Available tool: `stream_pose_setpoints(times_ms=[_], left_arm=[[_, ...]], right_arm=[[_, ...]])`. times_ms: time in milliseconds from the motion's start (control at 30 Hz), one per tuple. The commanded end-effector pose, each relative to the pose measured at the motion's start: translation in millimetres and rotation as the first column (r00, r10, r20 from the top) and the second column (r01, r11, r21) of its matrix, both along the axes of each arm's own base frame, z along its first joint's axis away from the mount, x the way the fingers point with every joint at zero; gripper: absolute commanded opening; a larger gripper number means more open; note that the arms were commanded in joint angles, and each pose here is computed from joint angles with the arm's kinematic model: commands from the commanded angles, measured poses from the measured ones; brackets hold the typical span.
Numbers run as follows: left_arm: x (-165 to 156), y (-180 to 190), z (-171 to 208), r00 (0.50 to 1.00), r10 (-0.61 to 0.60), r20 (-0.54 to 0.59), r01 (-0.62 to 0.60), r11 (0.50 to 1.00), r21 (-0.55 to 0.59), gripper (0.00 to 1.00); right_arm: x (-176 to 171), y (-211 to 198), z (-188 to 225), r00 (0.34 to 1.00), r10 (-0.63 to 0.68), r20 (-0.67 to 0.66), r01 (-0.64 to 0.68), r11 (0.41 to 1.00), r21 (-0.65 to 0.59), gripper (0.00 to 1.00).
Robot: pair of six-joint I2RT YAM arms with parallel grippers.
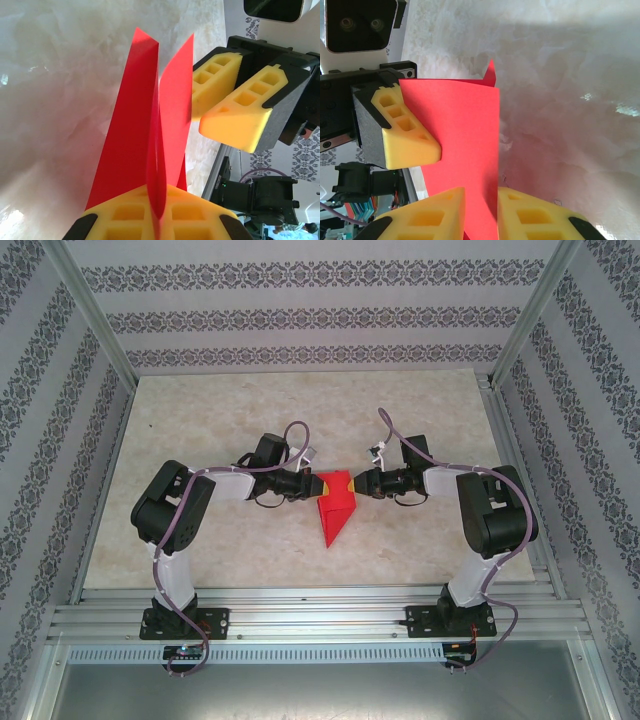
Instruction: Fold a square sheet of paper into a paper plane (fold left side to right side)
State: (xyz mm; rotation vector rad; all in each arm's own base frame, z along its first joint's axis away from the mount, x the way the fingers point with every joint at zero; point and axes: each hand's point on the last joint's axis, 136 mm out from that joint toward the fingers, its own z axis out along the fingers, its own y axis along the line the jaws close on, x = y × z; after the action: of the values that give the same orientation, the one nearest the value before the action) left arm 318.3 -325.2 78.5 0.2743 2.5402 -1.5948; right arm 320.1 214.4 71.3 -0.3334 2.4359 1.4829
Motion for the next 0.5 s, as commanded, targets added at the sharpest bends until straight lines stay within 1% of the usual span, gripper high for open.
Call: stream_pose_setpoints(times_ms=[0, 133, 200, 233, 267, 300, 367, 467], left_arm=[[2, -4, 8, 0.999, -0.02, 0.047, 0.02, 1.0, 0.0, 0.05], [2, -5, 7, 0.999, -0.02, 0.043, 0.02, 1.0, 0.002, 0.05], [2, -4, 6, 0.999, -0.02, 0.045, 0.019, 1.0, 0.005, 0.06], [3, -3, 5, 0.999, -0.016, 0.044, 0.016, 1.0, 0.01, 0.09], [3, -3, 5, 0.999, -0.014, 0.046, 0.014, 1.0, 0.018, 0.12], [4, -1, 5, 0.999, -0.01, 0.05, 0.009, 1.0, 0.025, 0.15], [6, 4, 7, 0.998, 0.003, 0.066, -0.006, 0.999, 0.047, 0.26], [11, 17, 16, 0.993, 0.041, 0.107, -0.051, 0.994, 0.096, 0.51]], right_arm=[[-1, -2, 7, 0.999, 0.015, 0.043, -0.016, 1.0, 0.019, 0.2], [0, -3, 6, 0.999, 0.009, 0.038, -0.01, 1.0, 0.008, 0.12], [1, -4, 5, 0.999, 0.004, 0.034, -0.004, 1.0, -0.004, 0.04], [1, -4, 4, 1.0, 0.0, 0.031, 0.0, 1.0, -0.01, 0.0], [2, -5, 3, 1.0, -0.005, 0.025, 0.005, 1.0, -0.02, 0.0], [1, -6, 2, 1.0, -0.01, 0.019, 0.01, 1.0, -0.029, 0.0], [2, -8, -1, 1.0, -0.026, 0.009, 0.026, 0.998, -0.057, 0.0], [0, -9, -4, 0.999, -0.048, -0.011, 0.047, 0.995, -0.092, 0.0]])
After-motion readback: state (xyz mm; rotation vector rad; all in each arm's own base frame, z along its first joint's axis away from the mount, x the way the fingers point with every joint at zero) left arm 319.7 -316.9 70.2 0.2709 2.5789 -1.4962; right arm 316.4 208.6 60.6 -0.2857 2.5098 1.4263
